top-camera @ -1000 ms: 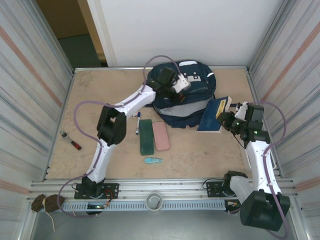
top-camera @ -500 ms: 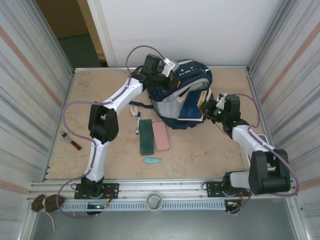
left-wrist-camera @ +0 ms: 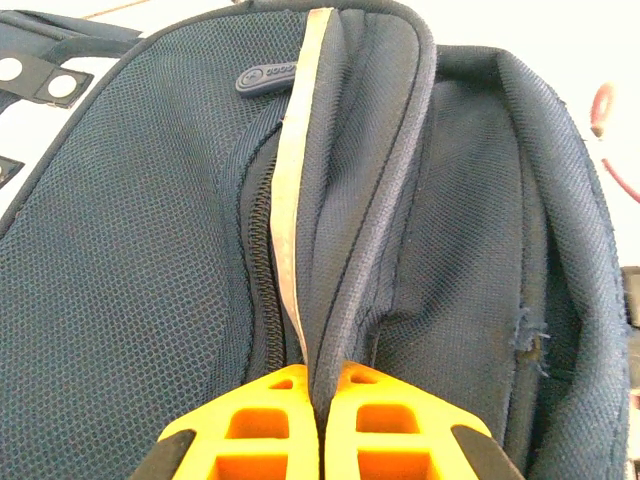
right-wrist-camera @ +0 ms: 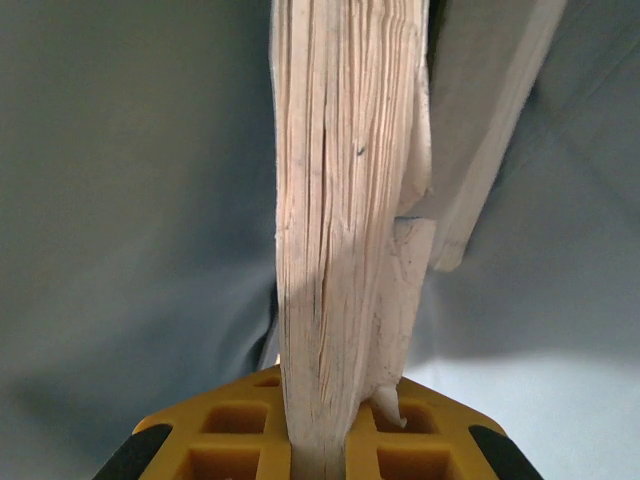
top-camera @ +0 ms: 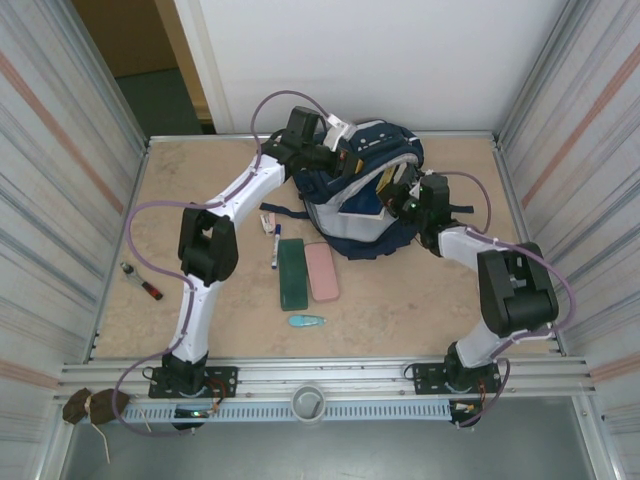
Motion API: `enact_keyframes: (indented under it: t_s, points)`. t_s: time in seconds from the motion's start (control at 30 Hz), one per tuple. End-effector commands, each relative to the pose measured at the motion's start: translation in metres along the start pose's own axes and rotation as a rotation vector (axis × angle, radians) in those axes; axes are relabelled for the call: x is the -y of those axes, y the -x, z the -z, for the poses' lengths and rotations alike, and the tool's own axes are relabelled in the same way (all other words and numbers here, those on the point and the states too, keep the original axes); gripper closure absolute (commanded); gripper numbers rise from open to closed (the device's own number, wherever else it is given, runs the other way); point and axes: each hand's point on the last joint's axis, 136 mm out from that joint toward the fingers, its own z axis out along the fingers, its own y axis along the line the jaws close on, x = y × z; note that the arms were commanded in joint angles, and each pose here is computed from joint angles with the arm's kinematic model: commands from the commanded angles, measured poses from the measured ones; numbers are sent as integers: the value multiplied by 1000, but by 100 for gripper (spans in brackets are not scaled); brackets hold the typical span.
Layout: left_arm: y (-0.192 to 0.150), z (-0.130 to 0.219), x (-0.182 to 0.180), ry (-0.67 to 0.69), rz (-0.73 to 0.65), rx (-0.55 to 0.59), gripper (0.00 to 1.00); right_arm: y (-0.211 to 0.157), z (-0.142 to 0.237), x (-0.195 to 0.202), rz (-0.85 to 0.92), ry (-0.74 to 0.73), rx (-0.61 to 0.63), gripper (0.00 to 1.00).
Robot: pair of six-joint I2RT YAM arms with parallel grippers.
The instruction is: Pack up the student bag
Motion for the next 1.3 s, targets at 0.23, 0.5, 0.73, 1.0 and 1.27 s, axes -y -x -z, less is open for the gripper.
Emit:
enact_keyframes:
  t_s: [0.23,0.5,0.73,1.0,1.27]
  points:
    - [45,21,22,-67,-91,110,100,2,-1,-6,-18,58,46,100]
    - [44,19,21,-74,-78,110,100,11,-10,-19,0,89,80,100]
    - [47,19,24,-89,-63,114,100,37,-54,-12,-18,56,242,100]
    - [45,14,20,-93,-45,113,100,40,-77,31,63,-72,259,57]
    - [35,2,4,-65,-18,96,100,15,-22,26,241,-156,157,35]
